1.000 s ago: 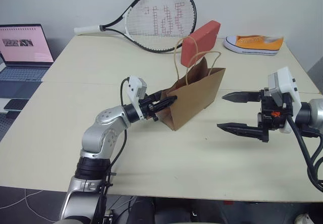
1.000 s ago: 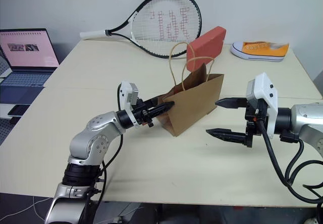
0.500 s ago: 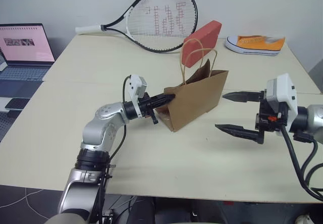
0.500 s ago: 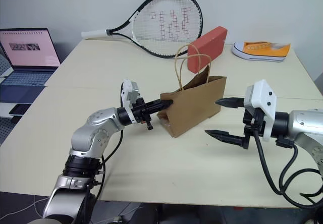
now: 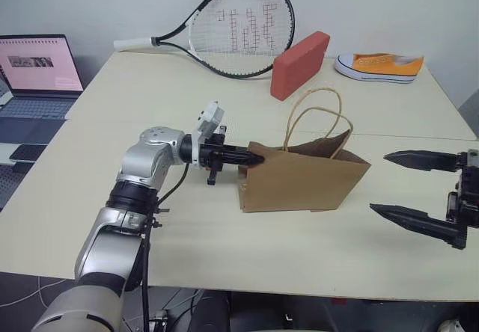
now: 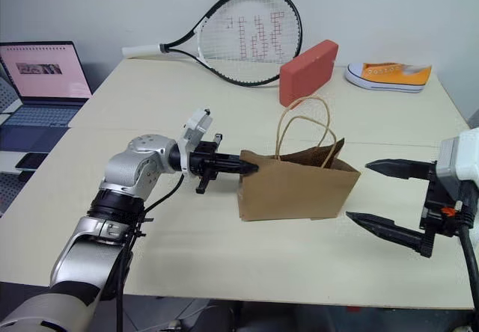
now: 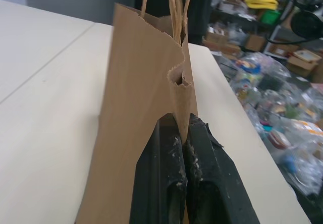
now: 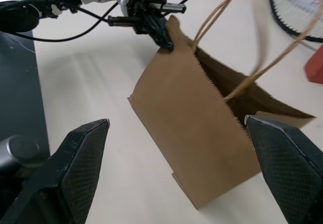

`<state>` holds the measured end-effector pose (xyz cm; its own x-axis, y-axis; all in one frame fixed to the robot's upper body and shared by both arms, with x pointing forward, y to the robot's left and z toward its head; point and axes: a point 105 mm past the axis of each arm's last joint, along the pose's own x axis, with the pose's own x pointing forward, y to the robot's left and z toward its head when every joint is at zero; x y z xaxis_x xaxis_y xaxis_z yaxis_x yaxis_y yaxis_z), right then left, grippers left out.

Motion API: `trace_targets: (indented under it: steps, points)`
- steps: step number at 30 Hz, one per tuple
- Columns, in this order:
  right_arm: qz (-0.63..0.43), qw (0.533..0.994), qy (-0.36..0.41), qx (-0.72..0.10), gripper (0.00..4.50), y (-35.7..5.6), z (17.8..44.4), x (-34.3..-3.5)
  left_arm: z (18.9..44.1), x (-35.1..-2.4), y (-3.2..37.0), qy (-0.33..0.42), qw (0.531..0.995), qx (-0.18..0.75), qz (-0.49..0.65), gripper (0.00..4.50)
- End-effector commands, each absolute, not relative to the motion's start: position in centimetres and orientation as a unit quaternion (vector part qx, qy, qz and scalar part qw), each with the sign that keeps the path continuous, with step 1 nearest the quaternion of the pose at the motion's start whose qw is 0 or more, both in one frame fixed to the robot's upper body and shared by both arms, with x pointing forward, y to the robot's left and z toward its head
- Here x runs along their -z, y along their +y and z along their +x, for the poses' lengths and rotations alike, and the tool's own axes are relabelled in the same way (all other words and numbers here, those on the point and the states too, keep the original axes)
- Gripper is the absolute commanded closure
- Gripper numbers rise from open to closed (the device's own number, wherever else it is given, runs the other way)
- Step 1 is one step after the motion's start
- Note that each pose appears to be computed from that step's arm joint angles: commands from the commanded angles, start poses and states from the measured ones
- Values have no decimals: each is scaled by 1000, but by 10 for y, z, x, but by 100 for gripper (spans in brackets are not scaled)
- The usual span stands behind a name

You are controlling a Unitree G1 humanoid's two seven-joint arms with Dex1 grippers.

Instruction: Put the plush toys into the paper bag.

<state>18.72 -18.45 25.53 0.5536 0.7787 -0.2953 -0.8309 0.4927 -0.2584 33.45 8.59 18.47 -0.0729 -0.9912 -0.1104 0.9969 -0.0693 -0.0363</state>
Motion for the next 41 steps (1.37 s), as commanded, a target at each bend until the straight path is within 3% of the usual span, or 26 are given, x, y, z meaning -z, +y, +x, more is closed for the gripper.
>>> trace_targets:
  steps: [1,5,6,9,15,20,21,32,41]
  points:
    - [-195,864,54,-462,0,-183,182,-260,339,-187,81,42,672,738,49,448]
    - [-193,863,56,-464,0,-180,183,-258,348,-177,80,50,689,718,80,448]
    - [-193,863,57,-464,0,-180,184,-257,351,-177,82,49,693,713,92,429]
    - [-193,861,57,-467,0,-179,185,-257,355,-180,86,38,699,706,103,361]
    - [-192,859,57,-472,0,-179,190,-256,356,-188,100,25,714,689,121,172]
    - [-188,864,50,-464,0,-182,203,-259,355,-192,124,14,755,642,129,16]
    - [-189,865,47,-463,0,-183,206,-260,354,-194,129,12,763,633,131,2]
    - [-268,847,52,-457,0,-229,240,-271,314,-210,226,52,864,433,252,2]
    - [-280,825,90,-482,0,-250,248,-277,280,-226,246,68,884,395,242,2]
